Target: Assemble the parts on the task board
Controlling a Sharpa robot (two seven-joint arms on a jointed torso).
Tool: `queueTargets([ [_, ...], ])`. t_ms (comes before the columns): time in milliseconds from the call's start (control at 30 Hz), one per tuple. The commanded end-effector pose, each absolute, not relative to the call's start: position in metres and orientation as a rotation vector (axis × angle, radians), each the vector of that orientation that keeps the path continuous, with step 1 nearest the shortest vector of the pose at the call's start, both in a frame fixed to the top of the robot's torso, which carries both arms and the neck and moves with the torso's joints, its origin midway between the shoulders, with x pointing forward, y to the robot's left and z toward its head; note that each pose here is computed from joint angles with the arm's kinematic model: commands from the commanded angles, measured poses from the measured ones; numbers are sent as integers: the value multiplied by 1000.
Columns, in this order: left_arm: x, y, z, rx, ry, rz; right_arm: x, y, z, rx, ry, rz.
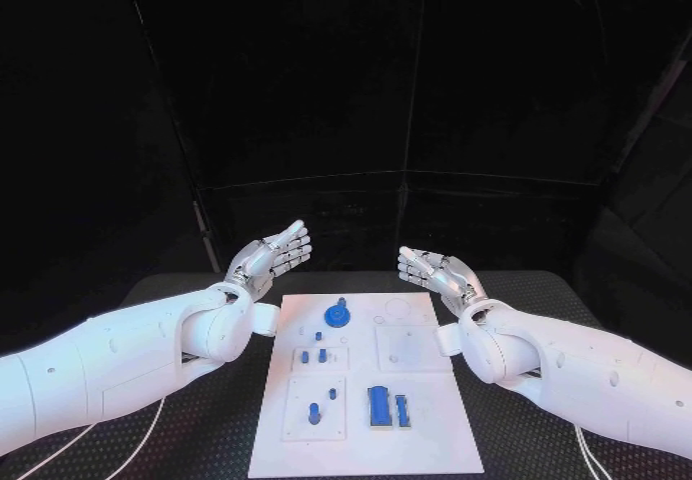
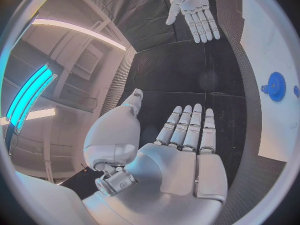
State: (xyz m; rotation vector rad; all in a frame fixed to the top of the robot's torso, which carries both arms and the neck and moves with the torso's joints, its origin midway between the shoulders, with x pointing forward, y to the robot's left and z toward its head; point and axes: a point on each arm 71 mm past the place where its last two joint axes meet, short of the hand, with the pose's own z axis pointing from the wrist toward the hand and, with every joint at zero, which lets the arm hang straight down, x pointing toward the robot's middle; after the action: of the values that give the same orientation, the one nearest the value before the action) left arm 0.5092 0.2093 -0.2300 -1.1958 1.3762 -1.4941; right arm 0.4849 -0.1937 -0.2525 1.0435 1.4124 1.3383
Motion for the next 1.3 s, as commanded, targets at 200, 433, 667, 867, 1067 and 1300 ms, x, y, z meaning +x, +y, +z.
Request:
queueTargets([
  [200,481,199,-229,-1198,1269,-1298,467,-194,-228,1192,1230,1244],
  [433,464,193,-225,-1208,1224,-1238,462,-192,-224,1209,1218,1229],
  [667,462,192,-224,-1209,1218,-1229,462,-192,-224,1209,1218,1229],
  [867,462,192,-224,-1209,1218,-1229,462,-192,-224,1209,1218,1229],
  [1067,462,192,-224,-1209,1218,-1229,462,-192,-224,1209,1218,1229],
  [1300,462,192,-224,-1209,1218,-1229,462,-192,-224,1209,1218,1229],
])
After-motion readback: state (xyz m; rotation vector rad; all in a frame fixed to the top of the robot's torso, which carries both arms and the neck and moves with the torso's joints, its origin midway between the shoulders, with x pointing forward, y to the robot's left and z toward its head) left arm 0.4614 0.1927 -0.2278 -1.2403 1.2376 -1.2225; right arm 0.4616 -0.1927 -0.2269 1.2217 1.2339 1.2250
